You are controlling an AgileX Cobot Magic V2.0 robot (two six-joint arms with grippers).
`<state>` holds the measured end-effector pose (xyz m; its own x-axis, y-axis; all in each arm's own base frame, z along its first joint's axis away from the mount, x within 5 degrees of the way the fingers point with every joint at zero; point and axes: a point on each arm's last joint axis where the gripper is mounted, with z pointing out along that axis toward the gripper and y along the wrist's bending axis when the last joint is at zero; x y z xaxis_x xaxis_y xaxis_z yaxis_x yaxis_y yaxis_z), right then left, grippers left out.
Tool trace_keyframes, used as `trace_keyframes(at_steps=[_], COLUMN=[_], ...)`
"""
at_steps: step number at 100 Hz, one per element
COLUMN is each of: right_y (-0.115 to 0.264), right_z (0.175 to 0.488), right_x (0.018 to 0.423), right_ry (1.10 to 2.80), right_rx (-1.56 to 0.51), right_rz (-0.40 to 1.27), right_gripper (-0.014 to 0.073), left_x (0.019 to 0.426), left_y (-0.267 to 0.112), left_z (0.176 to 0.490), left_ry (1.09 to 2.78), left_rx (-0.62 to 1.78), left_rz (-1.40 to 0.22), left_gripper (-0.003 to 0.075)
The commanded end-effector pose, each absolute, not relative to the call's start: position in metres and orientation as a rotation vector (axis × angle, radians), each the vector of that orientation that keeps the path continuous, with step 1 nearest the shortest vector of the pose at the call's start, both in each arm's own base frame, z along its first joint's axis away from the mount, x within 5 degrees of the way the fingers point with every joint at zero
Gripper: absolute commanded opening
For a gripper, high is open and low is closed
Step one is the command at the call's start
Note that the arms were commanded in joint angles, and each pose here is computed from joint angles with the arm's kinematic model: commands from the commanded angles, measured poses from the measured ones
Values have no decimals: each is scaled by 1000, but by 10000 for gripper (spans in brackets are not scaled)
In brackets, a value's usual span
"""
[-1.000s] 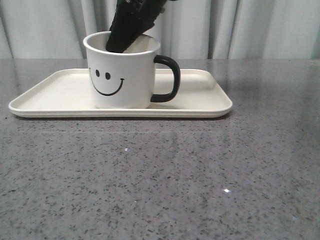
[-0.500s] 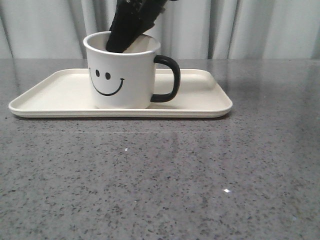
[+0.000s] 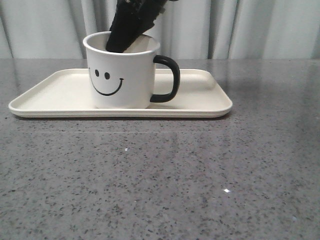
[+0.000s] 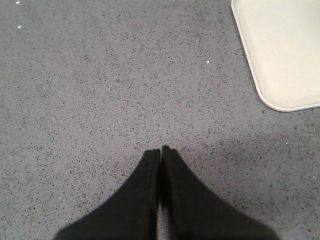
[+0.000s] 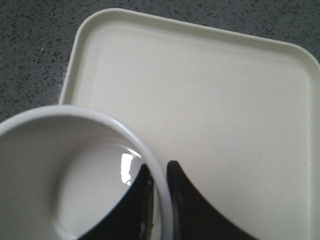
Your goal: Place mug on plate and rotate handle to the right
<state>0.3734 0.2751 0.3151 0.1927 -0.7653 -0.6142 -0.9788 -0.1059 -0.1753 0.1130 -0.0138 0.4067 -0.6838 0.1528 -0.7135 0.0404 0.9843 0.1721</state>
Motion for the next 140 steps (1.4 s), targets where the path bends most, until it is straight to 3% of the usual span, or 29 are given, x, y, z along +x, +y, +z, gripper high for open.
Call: trace_keyframes(at_steps=[1, 46, 76, 98, 140], right_y=[269, 270, 269, 272, 285], right_z=[344, 346, 353, 354, 386], right_x=[355, 354, 351, 349, 334], right_ry=[1578, 1575, 1566, 1556, 1442], right_rx=[-1954, -1951, -1941, -1945, -1928], right_rz=[580, 582, 576, 579, 549], right_gripper=[81, 92, 183, 186, 186], left_x=[114, 114, 114, 114, 114], left_y=[-14, -14, -14, -14, -15], left_z=[417, 417, 417, 417, 417], left_ry=[2242, 2242, 2242, 2245, 2249], left_rx=[132, 132, 132, 133, 133], left_rz=[165, 165, 165, 157, 146], left_gripper=[-20, -20, -20, -20, -20])
